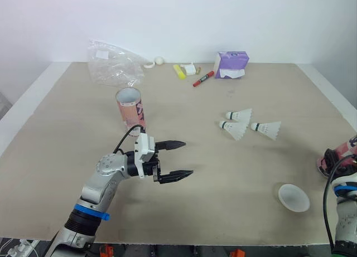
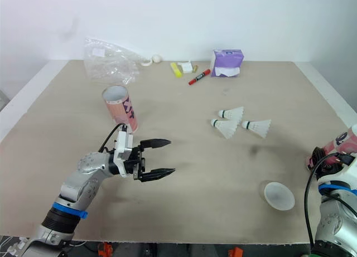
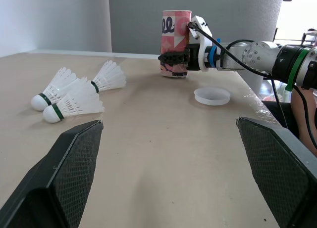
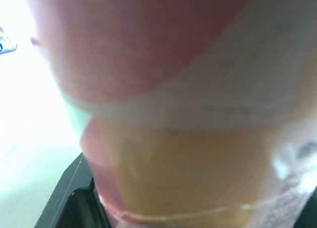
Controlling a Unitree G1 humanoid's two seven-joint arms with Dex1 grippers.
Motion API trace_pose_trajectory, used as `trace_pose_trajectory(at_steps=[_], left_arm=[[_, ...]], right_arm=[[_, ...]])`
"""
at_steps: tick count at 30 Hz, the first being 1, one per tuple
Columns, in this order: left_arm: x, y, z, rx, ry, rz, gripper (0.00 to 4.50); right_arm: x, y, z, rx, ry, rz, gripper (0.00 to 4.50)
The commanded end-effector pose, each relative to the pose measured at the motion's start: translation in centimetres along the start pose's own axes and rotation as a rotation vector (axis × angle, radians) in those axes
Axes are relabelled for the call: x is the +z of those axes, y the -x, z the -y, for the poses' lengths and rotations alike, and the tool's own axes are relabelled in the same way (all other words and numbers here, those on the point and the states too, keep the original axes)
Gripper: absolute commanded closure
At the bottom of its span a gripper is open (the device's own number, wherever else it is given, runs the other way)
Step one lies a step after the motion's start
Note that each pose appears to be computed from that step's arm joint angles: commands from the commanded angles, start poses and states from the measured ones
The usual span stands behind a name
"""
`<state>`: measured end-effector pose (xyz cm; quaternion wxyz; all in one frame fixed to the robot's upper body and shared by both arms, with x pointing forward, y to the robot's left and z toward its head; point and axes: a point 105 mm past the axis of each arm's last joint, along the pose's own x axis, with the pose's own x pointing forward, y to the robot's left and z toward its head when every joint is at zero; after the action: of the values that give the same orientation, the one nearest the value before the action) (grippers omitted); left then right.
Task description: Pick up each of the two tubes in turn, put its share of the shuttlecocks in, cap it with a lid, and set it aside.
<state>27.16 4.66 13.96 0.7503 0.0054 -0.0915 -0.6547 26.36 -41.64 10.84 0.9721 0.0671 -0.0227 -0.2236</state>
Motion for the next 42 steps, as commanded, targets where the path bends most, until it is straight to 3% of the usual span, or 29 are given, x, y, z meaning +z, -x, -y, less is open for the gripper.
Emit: trace_pose_trajectory(at_steps=[1, 2, 5, 23, 30, 35, 39, 42], left_arm=[[0.8, -0.3, 0.4, -0.027, -0.044, 0.016, 0.0], [0.7, -0.3, 0.4, -0.028, -0.044, 0.015, 0.0], [0.7, -0.3, 0.5, -0.031, -0.042, 0.014, 0.0], [0.3, -0.5, 0.5, -0.071, -0.035, -0.001, 0.0], [0.3, -0.5, 0.1, -0.064, -0.043, -0.003, 0.0], [0.5, 0.1, -0.5, -0.012, -0.04, 0.005, 0.0], [0.9, 0.3, -0.7, -0.001, -0.049, 0.019, 0.0], [0.7, 0.6, -0.8, 0.015, -0.067, 0.009, 0.0]], right_arm=[[1.5, -0.1, 0.4, 0.001, 0.041, 0.045, 1.36], [1.6, 0.0, 0.4, 0.001, 0.038, 0.046, 0.89], [1.6, 0.3, 0.2, 0.013, 0.032, 0.044, 0.06], [2.0, 5.7, -1.0, 0.07, 0.093, -0.005, 0.06], [3.0, 8.8, -2.3, 0.239, 0.222, -0.038, 0.06], [4.2, 11.1, -6.9, 0.62, 0.301, -0.066, 0.06], [4.1, 11.4, -10.0, 0.804, 0.307, -0.095, 0.06], [4.0, 11.4, -14.5, 1.0, 0.317, -0.071, 0.06]])
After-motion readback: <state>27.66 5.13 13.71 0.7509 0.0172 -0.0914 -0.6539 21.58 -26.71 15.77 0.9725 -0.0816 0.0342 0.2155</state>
